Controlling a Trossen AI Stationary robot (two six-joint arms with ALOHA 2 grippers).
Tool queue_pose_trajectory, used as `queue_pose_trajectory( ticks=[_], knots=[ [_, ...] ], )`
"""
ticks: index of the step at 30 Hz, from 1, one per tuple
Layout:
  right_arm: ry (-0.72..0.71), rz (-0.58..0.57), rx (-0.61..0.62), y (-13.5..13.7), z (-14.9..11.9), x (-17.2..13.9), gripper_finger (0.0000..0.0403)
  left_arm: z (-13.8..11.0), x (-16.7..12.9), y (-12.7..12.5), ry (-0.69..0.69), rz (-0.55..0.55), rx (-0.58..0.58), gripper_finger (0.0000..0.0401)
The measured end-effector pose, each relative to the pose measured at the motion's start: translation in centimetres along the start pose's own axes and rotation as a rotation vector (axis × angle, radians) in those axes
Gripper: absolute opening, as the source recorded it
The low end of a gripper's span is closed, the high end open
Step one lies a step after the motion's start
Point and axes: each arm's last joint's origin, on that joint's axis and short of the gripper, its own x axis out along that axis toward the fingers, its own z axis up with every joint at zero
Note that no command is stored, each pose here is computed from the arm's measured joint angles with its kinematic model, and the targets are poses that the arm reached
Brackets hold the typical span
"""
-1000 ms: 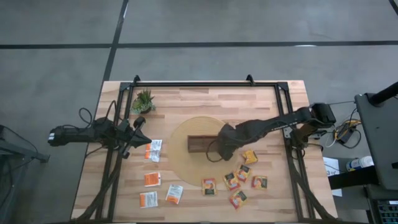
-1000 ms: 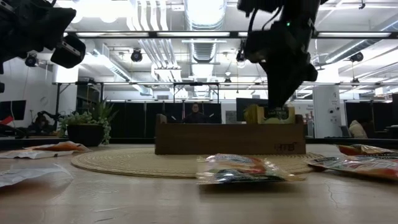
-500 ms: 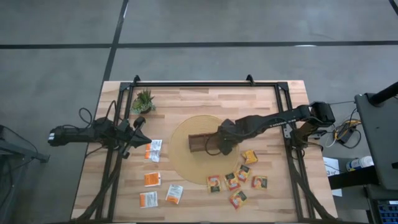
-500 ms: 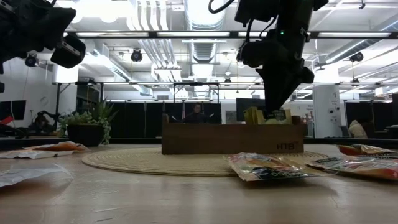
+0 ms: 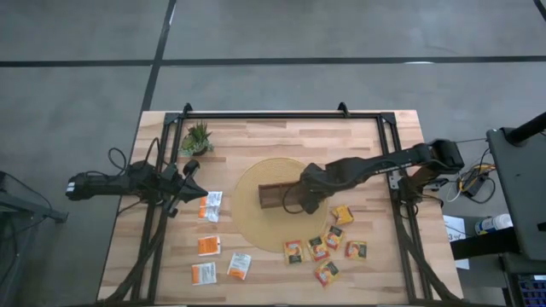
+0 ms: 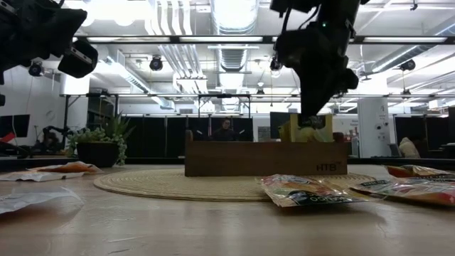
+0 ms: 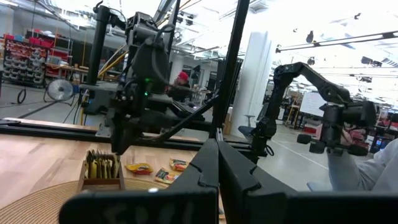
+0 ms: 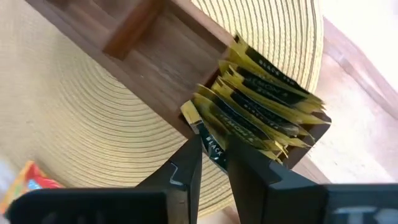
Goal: Pick & Place Tea
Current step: Adjust the yellow tea bags in the wooden organizer, then put the orange tea bag into the middle of the wooden organizer
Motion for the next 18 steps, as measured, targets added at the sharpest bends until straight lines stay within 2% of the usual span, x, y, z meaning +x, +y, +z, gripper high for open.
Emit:
queue_pose_trajectory(
  ticks=[11,18],
  knots=[
    [-0.039,0.075,-0.082,2.0,-1.1,-2.0,0.0068,0.0,0.0,0.0,0.0,-0.001,0.0,0.0],
    [-0.103,0.136,-0.152,2.8,-0.7,-2.3,0.0068,0.0,0.0,0.0,0.0,0.0,0.0,0.0]
  ],
)
